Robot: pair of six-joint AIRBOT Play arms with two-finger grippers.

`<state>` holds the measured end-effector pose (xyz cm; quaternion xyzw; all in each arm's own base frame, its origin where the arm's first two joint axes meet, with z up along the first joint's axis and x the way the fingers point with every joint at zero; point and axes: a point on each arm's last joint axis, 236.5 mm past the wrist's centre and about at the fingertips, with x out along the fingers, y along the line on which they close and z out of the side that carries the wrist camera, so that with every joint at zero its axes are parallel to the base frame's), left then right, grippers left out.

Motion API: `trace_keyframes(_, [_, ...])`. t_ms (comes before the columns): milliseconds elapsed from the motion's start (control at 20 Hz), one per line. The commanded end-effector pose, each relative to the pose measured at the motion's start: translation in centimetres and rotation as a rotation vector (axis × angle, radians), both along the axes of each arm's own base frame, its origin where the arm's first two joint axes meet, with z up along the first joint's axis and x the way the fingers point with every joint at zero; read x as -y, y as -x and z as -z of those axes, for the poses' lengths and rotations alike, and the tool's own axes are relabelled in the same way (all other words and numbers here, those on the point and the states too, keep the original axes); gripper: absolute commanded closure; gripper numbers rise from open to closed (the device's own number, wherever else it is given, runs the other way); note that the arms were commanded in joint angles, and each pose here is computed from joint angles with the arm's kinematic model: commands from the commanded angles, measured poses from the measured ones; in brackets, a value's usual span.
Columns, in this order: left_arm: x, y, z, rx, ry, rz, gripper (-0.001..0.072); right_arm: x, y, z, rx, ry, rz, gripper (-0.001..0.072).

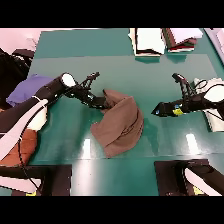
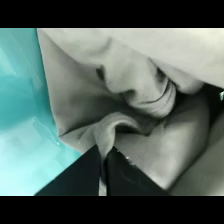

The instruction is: Fold the shirts.

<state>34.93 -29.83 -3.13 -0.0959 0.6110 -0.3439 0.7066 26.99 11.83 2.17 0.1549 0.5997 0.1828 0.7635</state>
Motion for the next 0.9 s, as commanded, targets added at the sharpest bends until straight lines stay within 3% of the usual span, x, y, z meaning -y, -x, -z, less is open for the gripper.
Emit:
trace_keyframes(0, [-0.6, -1.6, -1.1, 0.037, 0.007, -0.018, 0.0681, -0.1, 0.5, 0.7, -0.021, -0.002, 0.006, 0.0182])
trace_keyframes(150, [-2.2, -4.7, -4.5, 0.123, 0.024, -0.061, 0.0681, -0.4, 2.5, 3.8, -0.103, -0.023, 0.03, 0.0183])
trace_keyframes(300, [-3.1, -5.9, -5.7, 0.167, 0.01, -0.072, 0.0681, -3.2, 3.6, 7.1, -0.178, -0.146, 0.088, 0.0186])
trace_keyframes(550, [-3.1, -5.6, -5.5, 0.157, 0.005, -0.064, 0.0681, -9.7, 4.5, 11.0, -0.228, -0.167, -0.033, 0.0215])
trace_keyframes(600, [-3.2, -5.4, -5.5, 0.151, 0.003, -0.06, 0.0681, -10.9, 4.3, 11.3, -0.217, -0.156, -0.065, 0.0249])
trace_keyframes(650, [-3.2, -5.2, -5.4, 0.145, 0.002, -0.055, 0.0681, -12.0, 3.8, 11.5, -0.198, -0.142, -0.101, 0.0342])
trace_keyframes(700, [-3.4, -5.1, -5.3, 0.145, -0.011, -0.048, 0.0681, -12.8, 3.3, 11.5, -0.182, -0.126, -0.135, 0.0453])
trace_keyframes(750, [-3.8, -5.1, -5.0, 0.146, -0.032, -0.042, 0.0681, -13.2, 2.7, 11.5, -0.162, -0.097, -0.179, 0.0657])
trace_keyframes(850, [-5.4, -5.8, -4.8, 0.138, -0.059, -0.087, 0.0681, -12.8, 1.3, 10.3, -0.116, -0.044, -0.248, 0.0695])
